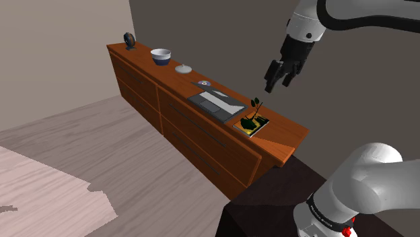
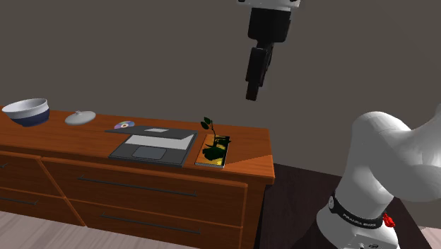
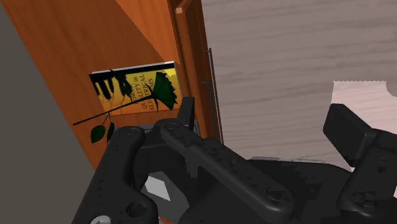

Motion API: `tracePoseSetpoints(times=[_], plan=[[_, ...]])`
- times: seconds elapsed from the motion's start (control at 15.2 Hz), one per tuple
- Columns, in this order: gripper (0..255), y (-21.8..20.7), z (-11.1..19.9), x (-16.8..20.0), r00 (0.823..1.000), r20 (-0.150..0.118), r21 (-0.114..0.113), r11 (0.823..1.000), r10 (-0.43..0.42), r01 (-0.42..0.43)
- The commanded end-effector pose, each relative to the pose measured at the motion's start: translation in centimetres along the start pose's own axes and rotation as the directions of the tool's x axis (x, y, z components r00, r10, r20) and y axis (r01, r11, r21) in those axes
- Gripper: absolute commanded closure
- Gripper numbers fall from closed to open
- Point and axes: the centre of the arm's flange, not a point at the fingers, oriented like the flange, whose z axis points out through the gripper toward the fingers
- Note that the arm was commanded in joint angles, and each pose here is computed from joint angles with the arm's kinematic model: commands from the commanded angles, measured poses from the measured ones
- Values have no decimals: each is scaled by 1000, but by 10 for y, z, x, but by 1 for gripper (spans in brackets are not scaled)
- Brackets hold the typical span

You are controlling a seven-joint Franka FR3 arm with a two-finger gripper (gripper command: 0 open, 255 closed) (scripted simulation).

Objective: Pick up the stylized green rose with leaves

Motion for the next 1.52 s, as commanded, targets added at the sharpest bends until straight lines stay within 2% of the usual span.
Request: tracePoseSetpoints(times=[0.0, 0.33, 0.53, 0.73, 1.06, 1.25, 1.45], plan=[[0, 0, 0, 0, 1000, 0, 0, 1000, 0, 0], [0, 22, 41, 56, 987, 60, -5, 989, 148, -148], [0, 39, 67, 87, 967, 95, -12, 972, 236, -236], [0, 59, 95, 115, 938, 130, -22, 947, 321, -321], [0, 97, 142, 156, 871, 184, -46, 889, 456, -456], [0, 122, 172, 176, 819, 214, -64, 845, 532, -531], [0, 150, 202, 193, 760, 243, -85, 794, 602, -602]])
